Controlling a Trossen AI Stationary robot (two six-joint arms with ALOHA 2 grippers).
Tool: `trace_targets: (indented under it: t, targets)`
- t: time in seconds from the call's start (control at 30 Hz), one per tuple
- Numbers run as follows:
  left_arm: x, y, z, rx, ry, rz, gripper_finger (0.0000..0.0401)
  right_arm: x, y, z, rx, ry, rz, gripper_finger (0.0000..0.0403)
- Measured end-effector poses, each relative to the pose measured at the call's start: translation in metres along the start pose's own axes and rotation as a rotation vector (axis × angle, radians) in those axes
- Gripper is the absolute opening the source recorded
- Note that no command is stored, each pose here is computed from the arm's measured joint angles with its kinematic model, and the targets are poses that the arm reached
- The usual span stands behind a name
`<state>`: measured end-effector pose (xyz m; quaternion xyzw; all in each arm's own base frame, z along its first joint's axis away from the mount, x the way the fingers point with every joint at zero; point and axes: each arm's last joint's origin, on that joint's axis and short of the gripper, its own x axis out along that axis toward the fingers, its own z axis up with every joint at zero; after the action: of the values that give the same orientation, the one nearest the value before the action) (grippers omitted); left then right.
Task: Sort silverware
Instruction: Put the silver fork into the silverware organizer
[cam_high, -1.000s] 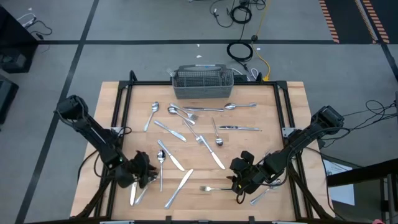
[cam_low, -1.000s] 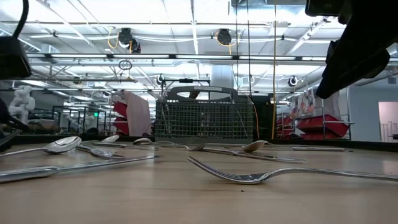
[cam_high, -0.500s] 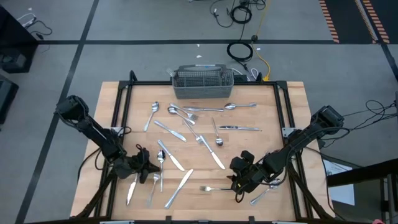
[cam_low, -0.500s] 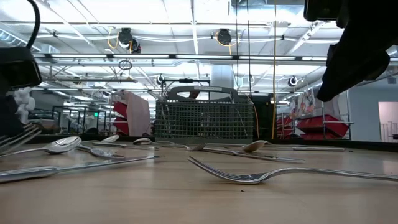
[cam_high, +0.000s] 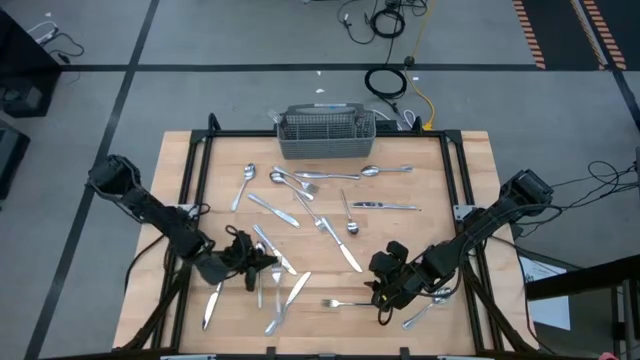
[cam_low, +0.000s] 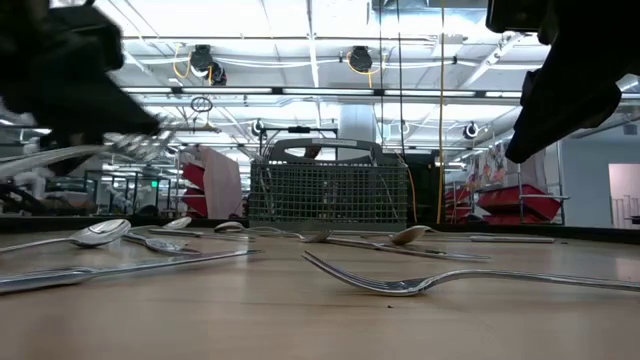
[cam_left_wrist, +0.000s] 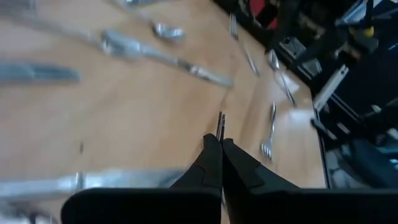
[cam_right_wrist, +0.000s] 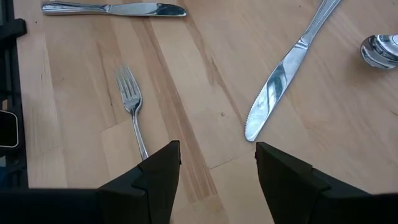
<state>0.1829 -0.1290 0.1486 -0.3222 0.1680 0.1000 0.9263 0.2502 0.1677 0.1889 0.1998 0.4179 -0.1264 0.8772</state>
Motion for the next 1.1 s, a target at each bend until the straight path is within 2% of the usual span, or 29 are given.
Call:
trace_targets:
  t: [0.23, 0.47, 0.73, 0.93, 1.1]
  targets:
    - [0.016, -0.013, 0.052, 0.157, -0.174, 0.076, 0.0001, 0.0, 0.0, 0.0, 0.003, -0.001, 0.0, 0.0199]
    - [0.008, -0.007, 0.13, 0.386, -0.393, 0.288, 0.0, 0.0, -0.001, 0.001, 0.028, -0.024, -0.019, 0.0199]
    - [-0.027, 0.028, 0.225, 0.557, -0.613, 0.651, 0.0, 0.002, -0.005, 0.007, 0.045, -0.113, -0.078, 0.0199]
    - [-0.036, 0.064, 0.268, 0.651, -0.624, 0.751, 0.0, 0.006, -0.011, 0.016, 0.076, -0.126, -0.103, 0.0199]
    - [-0.031, 0.093, 0.288, 0.723, -0.585, 0.811, 0.0, 0.009, -0.016, 0.022, 0.117, -0.132, -0.118, 0.0199]
